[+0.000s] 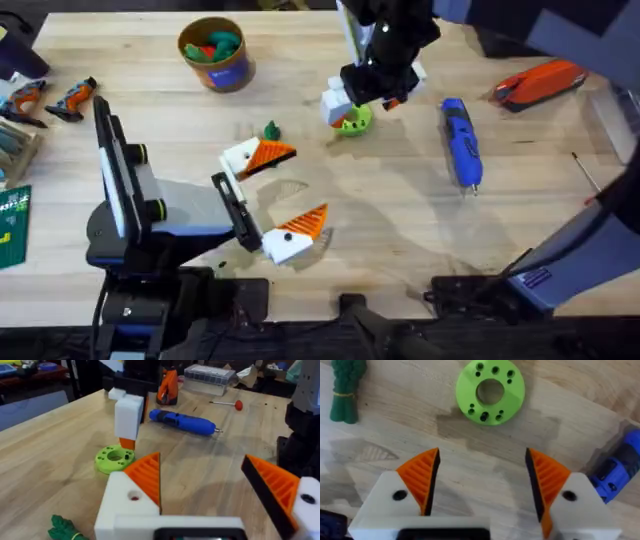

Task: Pick up the gripper from the table and insert it into the empty holder that is missing its gripper. Then pick up a screw, insert it into the mounting hole, and use the screwdriver to tighten it. Finally, clean up the table by picking up the vegetable and placing it into the bucket.

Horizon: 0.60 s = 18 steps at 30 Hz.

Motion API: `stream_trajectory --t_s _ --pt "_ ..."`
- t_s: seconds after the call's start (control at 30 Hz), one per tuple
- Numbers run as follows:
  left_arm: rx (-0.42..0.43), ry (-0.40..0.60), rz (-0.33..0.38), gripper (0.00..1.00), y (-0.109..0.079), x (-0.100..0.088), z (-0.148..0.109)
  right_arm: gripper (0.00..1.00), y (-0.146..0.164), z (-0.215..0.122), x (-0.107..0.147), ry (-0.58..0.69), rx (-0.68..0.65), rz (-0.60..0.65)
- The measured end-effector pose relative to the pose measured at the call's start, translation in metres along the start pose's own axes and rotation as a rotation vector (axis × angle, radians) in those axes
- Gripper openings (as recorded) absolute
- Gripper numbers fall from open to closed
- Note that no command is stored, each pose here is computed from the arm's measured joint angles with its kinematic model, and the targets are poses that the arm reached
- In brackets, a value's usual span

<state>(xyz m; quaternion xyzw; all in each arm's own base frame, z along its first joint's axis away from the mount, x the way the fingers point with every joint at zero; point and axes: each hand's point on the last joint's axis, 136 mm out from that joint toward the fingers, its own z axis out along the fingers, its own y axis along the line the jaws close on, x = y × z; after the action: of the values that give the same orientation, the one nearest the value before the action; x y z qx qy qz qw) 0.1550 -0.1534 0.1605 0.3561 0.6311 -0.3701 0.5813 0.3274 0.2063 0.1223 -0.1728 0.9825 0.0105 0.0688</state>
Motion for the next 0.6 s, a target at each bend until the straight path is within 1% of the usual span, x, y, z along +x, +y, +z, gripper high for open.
stream_trajectory --t_s 0.27,0.37,0.43,0.6 --pt "0.000 0.000 0.000 0.985 0.000 0.000 0.000 0.927 0.002 0.017 -0.008 0.002 0.001 0.011" --pt "0.000 0.000 0.000 0.985 0.000 0.000 0.000 0.890 0.002 0.025 -0.009 0.016 0.008 0.026" --pt "0.000 0.000 0.000 0.985 0.000 0.000 0.000 0.847 0.002 0.030 -0.009 0.025 0.012 0.038" --pt "0.000 0.000 0.000 0.986 0.000 0.000 0.000 0.787 0.003 0.044 -0.010 0.045 0.019 0.064"
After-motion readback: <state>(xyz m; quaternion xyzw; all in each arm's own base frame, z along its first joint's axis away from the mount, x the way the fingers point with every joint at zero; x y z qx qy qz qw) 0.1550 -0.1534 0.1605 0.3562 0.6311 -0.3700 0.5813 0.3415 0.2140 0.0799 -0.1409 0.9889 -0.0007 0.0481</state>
